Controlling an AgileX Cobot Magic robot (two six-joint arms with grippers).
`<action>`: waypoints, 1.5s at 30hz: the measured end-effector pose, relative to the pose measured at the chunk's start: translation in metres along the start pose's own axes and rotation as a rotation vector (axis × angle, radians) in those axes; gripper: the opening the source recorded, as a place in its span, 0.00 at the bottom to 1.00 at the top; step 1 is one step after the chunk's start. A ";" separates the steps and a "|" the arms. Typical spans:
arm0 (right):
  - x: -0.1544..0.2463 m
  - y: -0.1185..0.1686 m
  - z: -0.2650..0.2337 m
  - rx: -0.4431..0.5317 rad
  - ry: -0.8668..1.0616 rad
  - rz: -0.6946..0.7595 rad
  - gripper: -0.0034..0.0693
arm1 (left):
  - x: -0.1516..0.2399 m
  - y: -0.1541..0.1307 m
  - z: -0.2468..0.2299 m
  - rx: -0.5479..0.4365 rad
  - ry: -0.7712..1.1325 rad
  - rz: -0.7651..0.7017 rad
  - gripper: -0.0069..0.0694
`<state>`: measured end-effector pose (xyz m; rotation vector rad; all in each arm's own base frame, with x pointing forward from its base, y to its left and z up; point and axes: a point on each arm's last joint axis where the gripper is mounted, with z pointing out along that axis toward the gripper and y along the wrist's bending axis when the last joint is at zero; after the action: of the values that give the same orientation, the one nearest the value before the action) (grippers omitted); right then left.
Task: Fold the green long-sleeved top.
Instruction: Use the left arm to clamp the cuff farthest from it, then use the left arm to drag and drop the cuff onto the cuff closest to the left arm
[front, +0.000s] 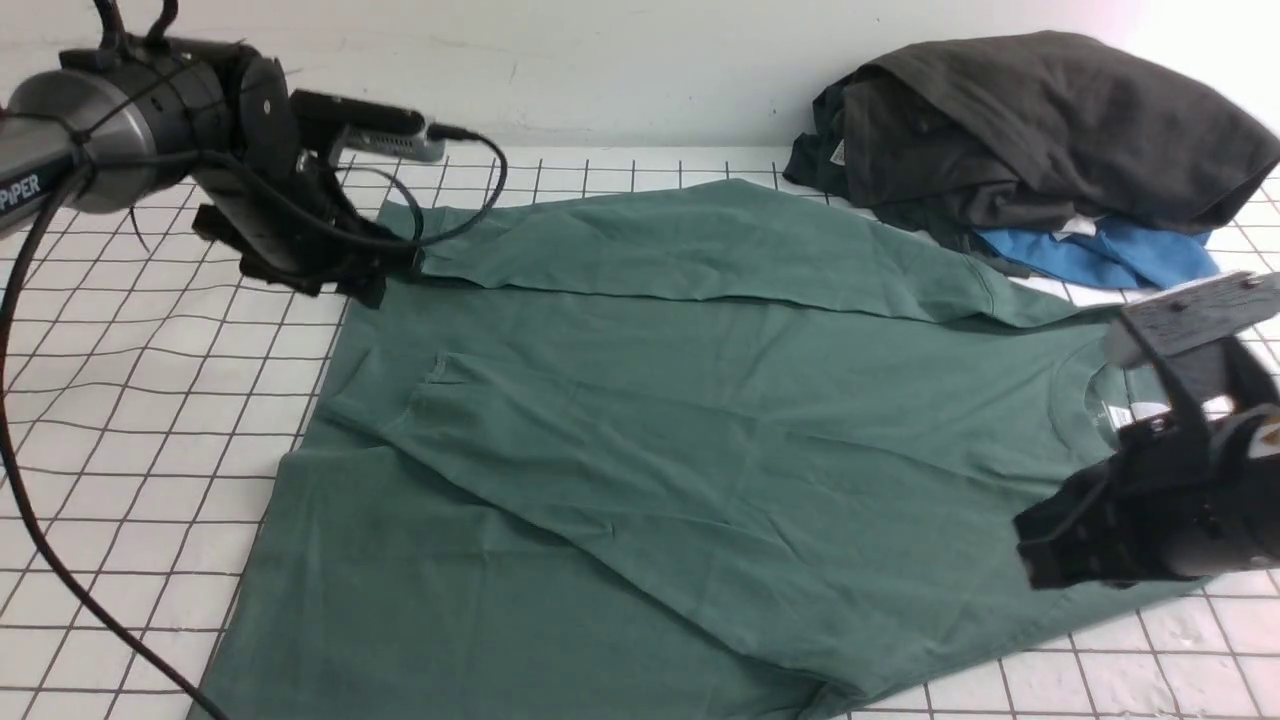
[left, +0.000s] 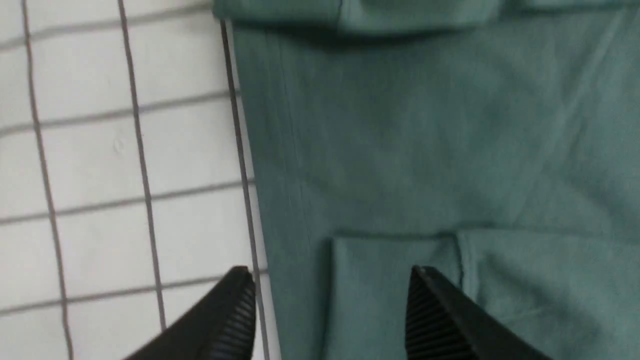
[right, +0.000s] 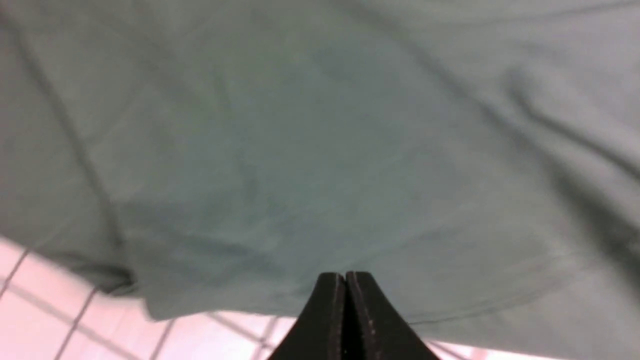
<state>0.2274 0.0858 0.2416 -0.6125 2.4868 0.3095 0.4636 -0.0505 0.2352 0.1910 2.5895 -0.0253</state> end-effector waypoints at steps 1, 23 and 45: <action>0.000 0.007 0.007 -0.025 0.018 -0.023 0.03 | -0.008 0.000 -0.003 -0.001 -0.029 0.000 0.60; 0.016 0.065 0.078 -0.156 0.210 -0.182 0.03 | -0.038 0.039 0.130 0.046 -0.126 -0.164 0.69; 0.007 0.064 0.052 -0.132 0.124 -0.238 0.03 | -0.078 -0.004 -0.034 0.098 -0.055 -0.014 0.12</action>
<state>0.2147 0.1568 0.2005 -1.0005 2.4900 0.3547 0.5119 -0.0629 0.3044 0.2051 2.5365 -0.1604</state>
